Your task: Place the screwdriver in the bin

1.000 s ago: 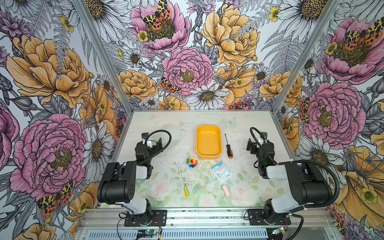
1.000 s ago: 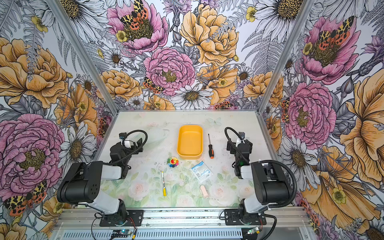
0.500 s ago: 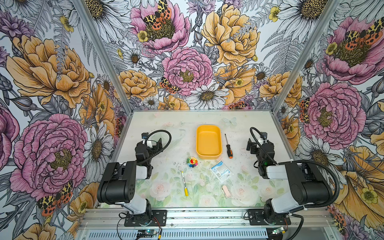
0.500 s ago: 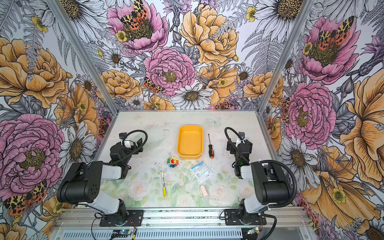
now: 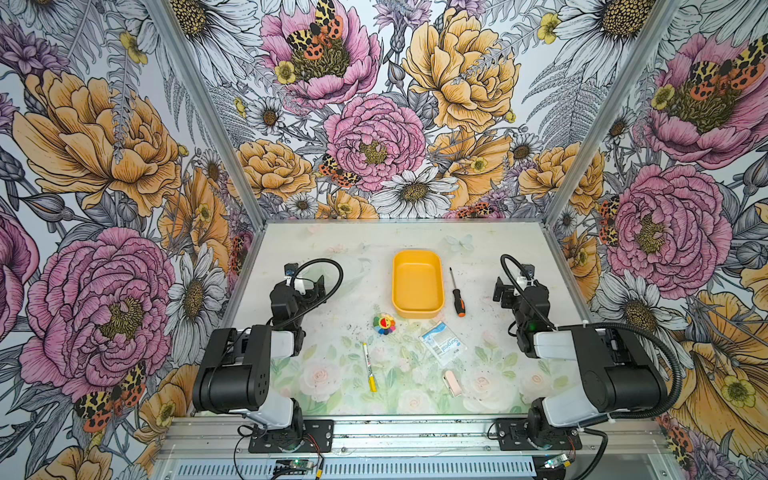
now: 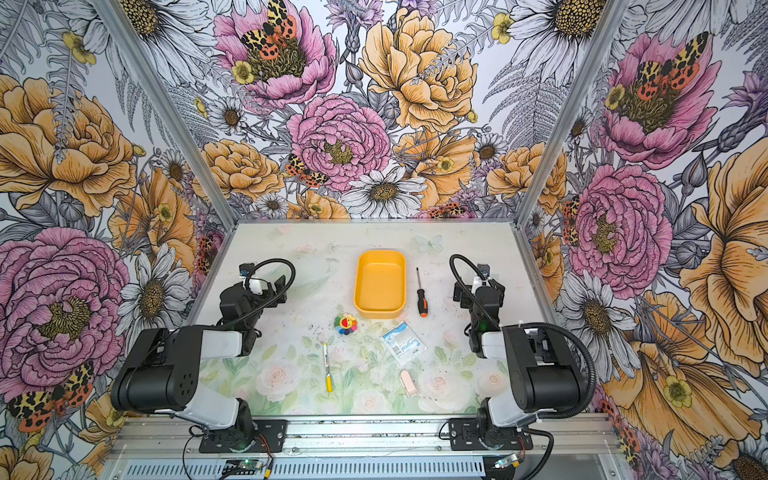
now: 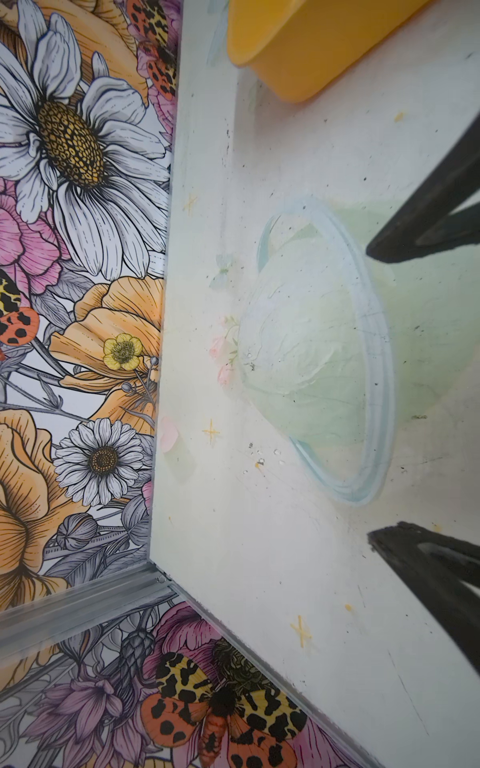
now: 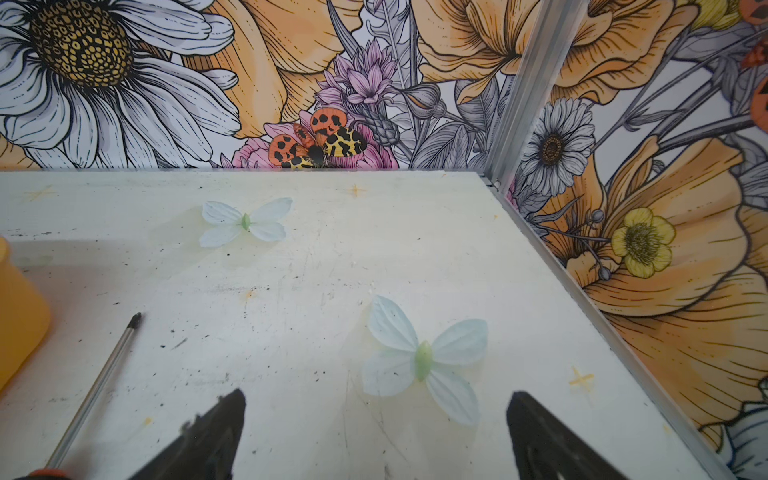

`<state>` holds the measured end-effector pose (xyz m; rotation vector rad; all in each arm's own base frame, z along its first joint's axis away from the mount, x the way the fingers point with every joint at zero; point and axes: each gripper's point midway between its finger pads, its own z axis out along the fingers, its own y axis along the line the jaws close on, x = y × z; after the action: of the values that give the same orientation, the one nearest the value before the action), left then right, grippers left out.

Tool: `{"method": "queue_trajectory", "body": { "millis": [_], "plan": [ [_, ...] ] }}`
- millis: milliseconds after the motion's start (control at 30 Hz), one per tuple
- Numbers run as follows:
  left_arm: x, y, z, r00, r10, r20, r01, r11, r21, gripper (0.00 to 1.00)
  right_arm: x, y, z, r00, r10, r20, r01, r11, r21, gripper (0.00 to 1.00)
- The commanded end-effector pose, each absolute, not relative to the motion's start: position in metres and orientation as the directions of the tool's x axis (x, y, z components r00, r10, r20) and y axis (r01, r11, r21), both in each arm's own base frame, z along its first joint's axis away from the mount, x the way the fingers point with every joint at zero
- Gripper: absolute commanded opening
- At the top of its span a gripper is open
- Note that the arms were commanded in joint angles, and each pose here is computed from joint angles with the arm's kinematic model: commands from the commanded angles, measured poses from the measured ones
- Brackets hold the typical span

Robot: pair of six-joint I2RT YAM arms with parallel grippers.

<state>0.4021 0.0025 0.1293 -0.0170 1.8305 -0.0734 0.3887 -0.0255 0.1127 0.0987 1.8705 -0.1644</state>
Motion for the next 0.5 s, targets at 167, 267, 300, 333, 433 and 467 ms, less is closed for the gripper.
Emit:
{"method": "queue_trajectory", "body": {
  "millis": [167,267,300,333,433,467],
  "plan": [
    [0.389,-0.037,0.218,-0.209,-0.118,-0.971,0.158,0.975,-0.153,0.99,0.371,-0.014,0.198,-0.260,0.105,-0.960,0.118,0.990,0.077,0.99],
    [0.377,-0.062,0.227,-0.219,-0.158,-0.963,0.225,0.952,-0.207,0.99,0.366,0.010,0.207,-0.349,0.178,-0.920,0.023,0.983,0.182,0.99],
    [0.374,-0.069,0.226,-0.239,-0.183,-0.954,0.234,0.942,-0.239,0.99,0.364,0.019,0.206,-0.385,0.196,-0.902,-0.009,0.976,0.216,1.00],
    [0.372,-0.077,0.226,-0.251,-0.203,-0.946,0.245,0.933,-0.265,0.99,0.362,0.027,0.203,-0.424,0.210,-0.881,-0.033,0.969,0.247,0.99],
    [0.367,-0.101,0.214,-0.303,-0.225,-0.926,0.282,0.907,-0.313,0.99,0.359,0.043,0.186,-0.508,0.259,-0.821,-0.067,0.939,0.337,0.99],
    [0.367,-0.109,0.208,-0.326,-0.221,-0.919,0.296,0.900,-0.321,0.99,0.358,0.048,0.180,-0.530,0.271,-0.804,-0.075,0.929,0.362,0.98]
  ]
}}
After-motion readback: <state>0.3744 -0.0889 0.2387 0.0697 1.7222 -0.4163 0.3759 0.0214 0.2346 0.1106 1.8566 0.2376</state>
